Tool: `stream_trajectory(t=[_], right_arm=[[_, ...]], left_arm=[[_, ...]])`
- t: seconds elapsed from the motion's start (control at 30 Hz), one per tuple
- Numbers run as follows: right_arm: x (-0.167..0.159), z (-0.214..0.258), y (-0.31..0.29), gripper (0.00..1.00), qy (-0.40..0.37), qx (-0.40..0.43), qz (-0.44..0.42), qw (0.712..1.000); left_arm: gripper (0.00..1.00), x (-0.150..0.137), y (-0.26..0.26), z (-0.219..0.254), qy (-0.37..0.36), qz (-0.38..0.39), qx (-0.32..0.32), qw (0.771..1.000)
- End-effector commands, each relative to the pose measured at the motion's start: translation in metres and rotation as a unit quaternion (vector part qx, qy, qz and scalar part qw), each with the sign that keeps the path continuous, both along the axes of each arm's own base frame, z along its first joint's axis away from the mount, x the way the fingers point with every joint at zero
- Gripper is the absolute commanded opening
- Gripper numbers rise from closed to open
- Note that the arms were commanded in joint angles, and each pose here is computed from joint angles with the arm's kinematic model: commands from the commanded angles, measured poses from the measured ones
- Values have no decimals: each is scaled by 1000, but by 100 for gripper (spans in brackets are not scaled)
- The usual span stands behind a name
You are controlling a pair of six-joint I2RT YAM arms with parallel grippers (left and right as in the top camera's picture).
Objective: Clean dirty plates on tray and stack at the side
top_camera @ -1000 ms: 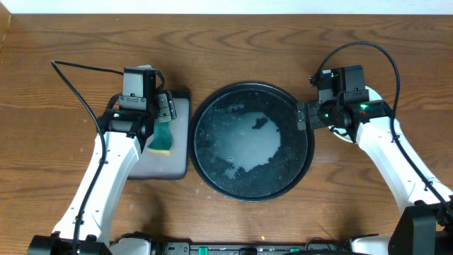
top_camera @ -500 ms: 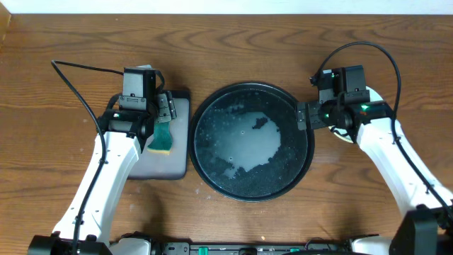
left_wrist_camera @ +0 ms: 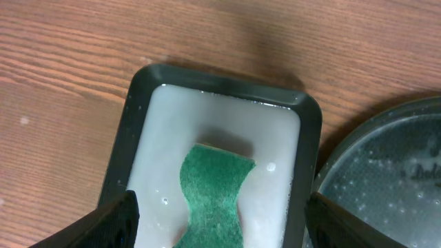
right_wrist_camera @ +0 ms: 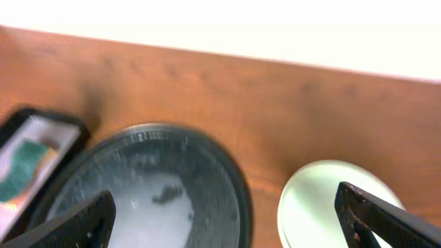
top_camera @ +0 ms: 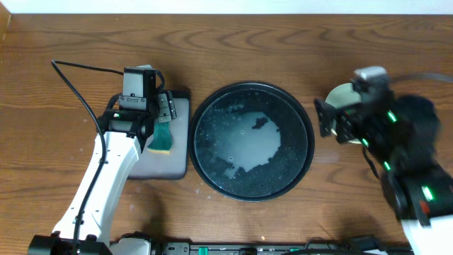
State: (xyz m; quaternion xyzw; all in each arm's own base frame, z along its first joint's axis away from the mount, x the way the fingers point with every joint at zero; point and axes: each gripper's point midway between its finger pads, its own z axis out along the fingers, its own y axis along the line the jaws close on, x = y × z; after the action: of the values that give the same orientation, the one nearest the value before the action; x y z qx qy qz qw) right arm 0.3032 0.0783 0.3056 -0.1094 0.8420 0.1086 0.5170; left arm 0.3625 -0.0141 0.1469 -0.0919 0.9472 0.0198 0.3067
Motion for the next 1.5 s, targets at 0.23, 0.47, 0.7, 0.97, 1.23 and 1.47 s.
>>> stream_trajectory(t=[0.23, 0.47, 0.7, 0.97, 1.23, 1.47], right_arm=[[-120, 112, -22, 99, -235, 37, -2, 971], [-147, 118, -26, 99, -261, 42, -2, 964], [-173, 73, -32, 99, -195, 30, -4, 980], [-203, -7, -37, 99, -74, 9, -5, 997], [-194, -34, -45, 99, -94, 3, -40, 995], [-146, -5, -48, 99, -208, 16, -64, 976]], left_arm=[[78, 3, 0, 4, -4, 4, 1, 1000], [78, 3, 0, 4, -4, 4, 1, 1000], [78, 3, 0, 4, -5, 4, 1, 1000], [78, 3, 0, 4, -5, 4, 1, 1000], [78, 3, 0, 4, -4, 4, 1, 1000], [78, 3, 0, 4, -4, 4, 1, 1000]])
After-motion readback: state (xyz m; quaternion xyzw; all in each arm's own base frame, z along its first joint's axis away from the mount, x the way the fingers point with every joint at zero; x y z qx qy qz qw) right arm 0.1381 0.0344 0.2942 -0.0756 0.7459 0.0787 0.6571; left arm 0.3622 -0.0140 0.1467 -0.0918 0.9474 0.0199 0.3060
